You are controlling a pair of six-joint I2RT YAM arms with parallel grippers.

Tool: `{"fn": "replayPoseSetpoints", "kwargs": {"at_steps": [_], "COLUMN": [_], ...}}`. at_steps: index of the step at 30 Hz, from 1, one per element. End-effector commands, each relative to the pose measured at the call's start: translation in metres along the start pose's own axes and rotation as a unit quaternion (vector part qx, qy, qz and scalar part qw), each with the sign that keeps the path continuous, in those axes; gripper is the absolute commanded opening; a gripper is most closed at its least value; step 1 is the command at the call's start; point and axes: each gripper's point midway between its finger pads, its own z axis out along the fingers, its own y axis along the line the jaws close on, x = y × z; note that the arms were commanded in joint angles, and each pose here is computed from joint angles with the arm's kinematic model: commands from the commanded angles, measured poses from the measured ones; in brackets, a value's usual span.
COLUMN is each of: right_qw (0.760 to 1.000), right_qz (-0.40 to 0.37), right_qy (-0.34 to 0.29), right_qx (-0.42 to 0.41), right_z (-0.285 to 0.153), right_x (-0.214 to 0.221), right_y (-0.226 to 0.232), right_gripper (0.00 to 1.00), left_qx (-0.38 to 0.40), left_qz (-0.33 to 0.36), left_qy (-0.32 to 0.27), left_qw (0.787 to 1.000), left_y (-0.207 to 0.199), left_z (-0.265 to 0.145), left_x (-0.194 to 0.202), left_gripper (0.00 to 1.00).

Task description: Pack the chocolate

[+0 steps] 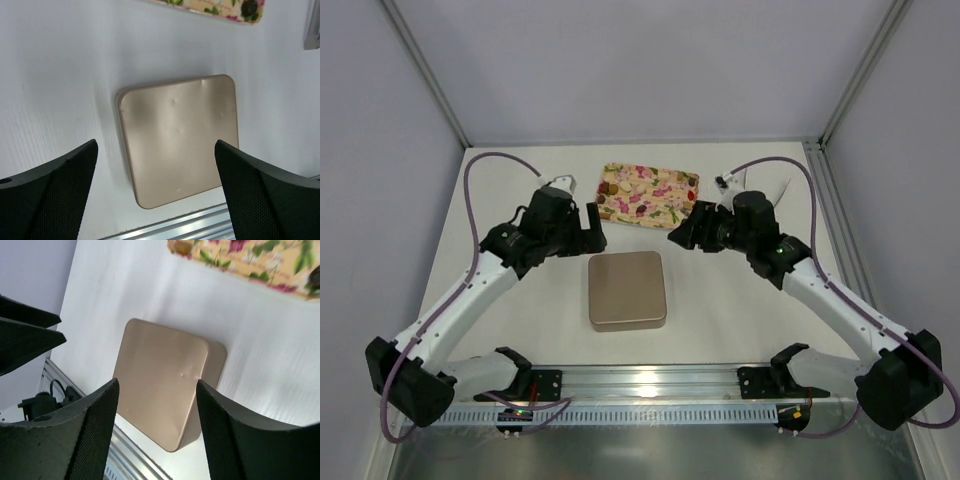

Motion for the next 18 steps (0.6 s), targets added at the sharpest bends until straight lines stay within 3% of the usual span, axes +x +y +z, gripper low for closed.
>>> {"fn": "replayPoseSetpoints", "kwargs": {"at_steps": [1,11,18], "right_qw": [0.996,0.971,0.965], "right_qz": [-0.046,-0.079,-0.081], "right_qy": [-0.07,-0.188,-0.203], "right_qx": [0.033,0.126,0.145], "right_z": [-0.039,-0.117,-0.13], "right_x": [-0.042,-0.079,-0.08], "right_y": [0.011,0.003,-0.003], "right_gripper": [0.66,0.75,0.76], "left_qx": [0.014,0.039,0.043], "left_qz": [0.017,0.019,0.019], "left_qy": [-0.053,-0.092,-0.093], "left_qw": [0.998,0.995,0.995], "left_y": [-0.003,-0.003,-0.001], "left_z": [-0.044,-0.091,-0.096], "left_x": [-0.028,-0.035,-0.03], "left_gripper": [0.96,0.98,0.98]}}
